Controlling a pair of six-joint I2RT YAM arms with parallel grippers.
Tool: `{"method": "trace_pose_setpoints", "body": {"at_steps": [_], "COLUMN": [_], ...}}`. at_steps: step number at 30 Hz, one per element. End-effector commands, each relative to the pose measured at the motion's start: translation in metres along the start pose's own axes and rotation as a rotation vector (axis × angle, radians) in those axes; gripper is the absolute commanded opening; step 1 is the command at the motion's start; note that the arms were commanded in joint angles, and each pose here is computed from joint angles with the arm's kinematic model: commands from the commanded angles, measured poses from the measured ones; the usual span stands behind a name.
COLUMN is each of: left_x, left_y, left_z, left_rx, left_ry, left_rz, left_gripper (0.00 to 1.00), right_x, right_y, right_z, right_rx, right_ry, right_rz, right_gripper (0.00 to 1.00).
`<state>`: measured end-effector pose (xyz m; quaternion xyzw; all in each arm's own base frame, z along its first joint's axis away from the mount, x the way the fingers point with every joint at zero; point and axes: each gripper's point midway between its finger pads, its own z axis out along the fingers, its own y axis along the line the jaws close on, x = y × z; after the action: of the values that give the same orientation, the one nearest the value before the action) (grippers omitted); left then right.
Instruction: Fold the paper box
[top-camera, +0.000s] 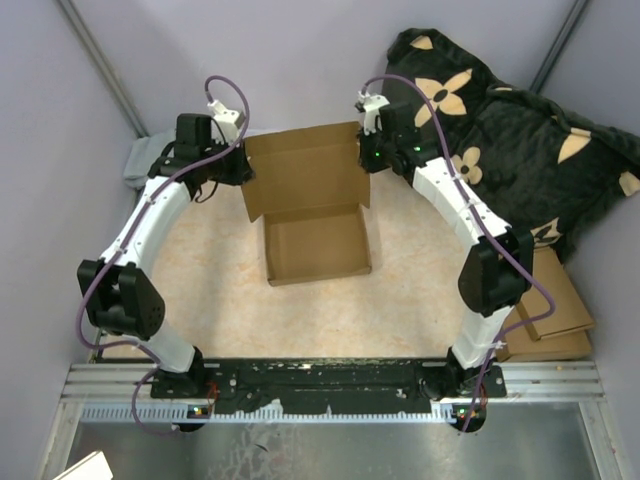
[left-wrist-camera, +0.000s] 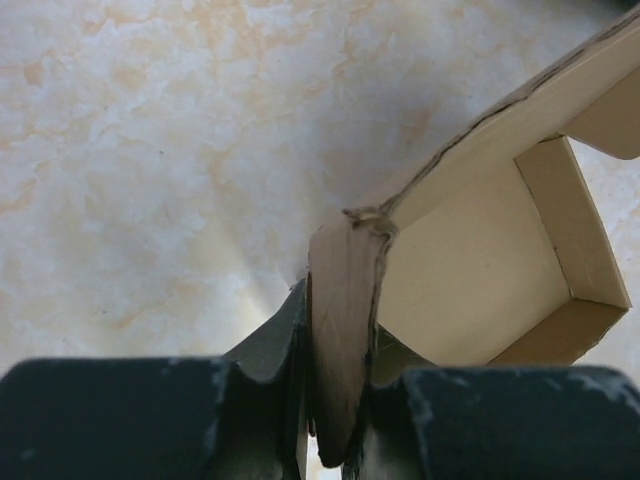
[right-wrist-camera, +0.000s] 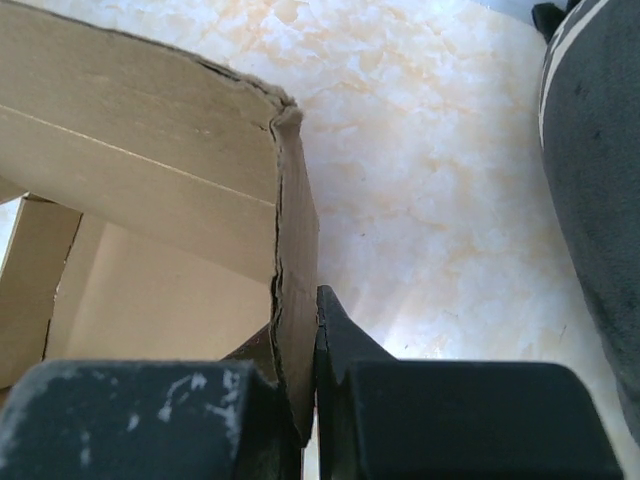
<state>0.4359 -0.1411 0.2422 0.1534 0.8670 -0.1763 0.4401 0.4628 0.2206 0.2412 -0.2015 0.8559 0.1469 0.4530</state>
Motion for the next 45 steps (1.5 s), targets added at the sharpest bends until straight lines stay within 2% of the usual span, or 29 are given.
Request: {"method": "trace_pose_setpoints", "body": {"at_steps": [1, 7, 20, 26, 31, 35, 45], "left_x": [0.006, -0.008, -0.065, -0.090, -0.104, -0.104, -0.057], "left_y": [-0.009, -0.014, -0.020, -0.015, -0.012, -0.010, -0.011], "left_z": [-0.001, 0.002, 0.008, 0.011, 0.011, 0.018, 0.016], "left_rx": [0.031, 0.042, 0.053, 0.040, 0.033, 0.038, 0.031], "left_ry": [0.054, 0.026, -0.102, -0.199, -0.259, -0.264, -0.220], "left_rz": [-0.057, -0.143, -0.317, -0.335, -0.330, -0.325, -0.359], "left_gripper": [0.15, 0.01, 0.01, 0.04, 0.06, 0.08, 0.13], "right_x": [-0.024, -0.025, -0.046, -0.055, -0.064, -0.068, -0.035], "right_y": [0.008, 0.008, 0.024, 0.019, 0.013, 0.011, 0.029], "right_z": [-0.008, -0.002, 0.012, 0.016, 0.012, 0.011, 0.004], "right_rx": [-0.008, 0.015, 0.070, 0.112, 0.146, 0.150, 0.153], "right_ry": [-0.053, -0.031, -0.078, -0.199, -0.368, -0.449, -0.418], "right_rz": [0.069, 0.176, 0.182, 0.178, 0.181, 0.201, 0.190], "right_gripper": [0.01, 0.05, 0.04, 0.02, 0.01, 0.01, 0.02]}}
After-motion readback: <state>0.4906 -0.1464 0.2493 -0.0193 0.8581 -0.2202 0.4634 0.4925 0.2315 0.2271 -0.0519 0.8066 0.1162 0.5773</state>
